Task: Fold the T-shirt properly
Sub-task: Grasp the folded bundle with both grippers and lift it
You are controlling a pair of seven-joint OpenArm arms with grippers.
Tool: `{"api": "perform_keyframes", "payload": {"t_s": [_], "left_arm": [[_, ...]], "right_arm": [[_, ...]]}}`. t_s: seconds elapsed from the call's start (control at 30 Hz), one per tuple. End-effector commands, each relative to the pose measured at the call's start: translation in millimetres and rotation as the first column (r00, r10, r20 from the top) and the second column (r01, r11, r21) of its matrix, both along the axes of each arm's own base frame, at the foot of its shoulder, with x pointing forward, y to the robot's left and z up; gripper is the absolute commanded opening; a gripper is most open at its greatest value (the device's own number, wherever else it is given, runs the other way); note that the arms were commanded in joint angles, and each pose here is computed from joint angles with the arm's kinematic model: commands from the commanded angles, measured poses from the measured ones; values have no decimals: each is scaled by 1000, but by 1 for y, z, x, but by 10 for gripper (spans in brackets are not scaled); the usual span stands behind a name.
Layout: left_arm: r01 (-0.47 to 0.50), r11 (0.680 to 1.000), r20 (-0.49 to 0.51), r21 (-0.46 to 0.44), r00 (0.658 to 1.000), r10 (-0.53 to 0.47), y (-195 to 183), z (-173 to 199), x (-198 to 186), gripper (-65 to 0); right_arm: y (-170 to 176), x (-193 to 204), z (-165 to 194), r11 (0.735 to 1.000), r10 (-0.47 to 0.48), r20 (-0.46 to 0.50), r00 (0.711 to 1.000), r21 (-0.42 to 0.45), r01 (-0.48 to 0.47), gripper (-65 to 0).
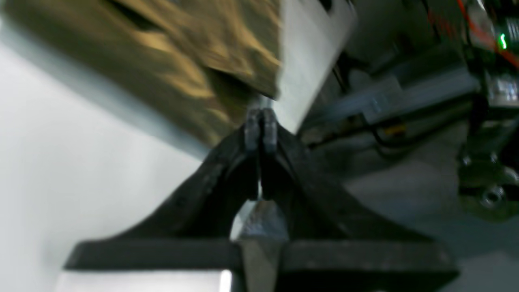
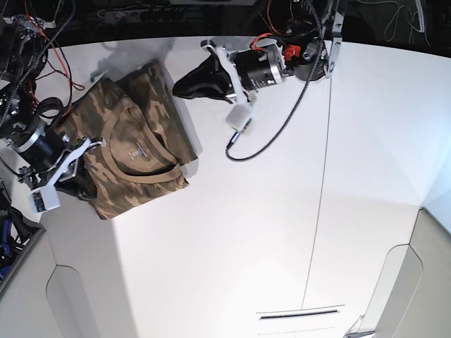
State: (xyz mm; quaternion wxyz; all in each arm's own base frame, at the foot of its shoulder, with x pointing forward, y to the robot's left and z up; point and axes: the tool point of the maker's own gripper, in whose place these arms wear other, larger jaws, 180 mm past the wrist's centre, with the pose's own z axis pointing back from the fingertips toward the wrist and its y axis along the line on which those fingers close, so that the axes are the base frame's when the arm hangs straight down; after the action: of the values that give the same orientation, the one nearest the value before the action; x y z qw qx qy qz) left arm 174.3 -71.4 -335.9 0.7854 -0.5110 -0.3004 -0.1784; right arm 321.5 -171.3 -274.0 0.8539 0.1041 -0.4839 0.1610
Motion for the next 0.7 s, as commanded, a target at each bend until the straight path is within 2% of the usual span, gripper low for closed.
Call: {"api": "perform_keyframes", "payload": {"t_s": [0.0, 0.17, 0.27, 0.47, 0.67], "left_arm": [[19, 999, 44, -38, 999, -17, -11, 14, 0, -650], [140, 986, 171, 86, 973, -153, -49, 6, -20, -650], [121, 975, 210, 188, 965, -160, -57, -1, -9, -650], [63, 974, 206, 216, 973, -109, -60, -10, 16, -650], [77, 963, 167, 258, 978, -123, -57, -33, 25, -650]], "right_arm": [[-6, 6, 15, 1000, -15, 57, 998, 13, 14, -650], [-24, 14, 4, 996, -73, 45, 996, 52, 71, -650], [-35, 26, -16, 990, -111, -9, 994, 84, 111, -650], [-54, 65, -52, 962, -173, -133, 976, 190, 197, -650], [-50, 93, -77, 938, -147, -234, 961, 276, 211, -650]]}}
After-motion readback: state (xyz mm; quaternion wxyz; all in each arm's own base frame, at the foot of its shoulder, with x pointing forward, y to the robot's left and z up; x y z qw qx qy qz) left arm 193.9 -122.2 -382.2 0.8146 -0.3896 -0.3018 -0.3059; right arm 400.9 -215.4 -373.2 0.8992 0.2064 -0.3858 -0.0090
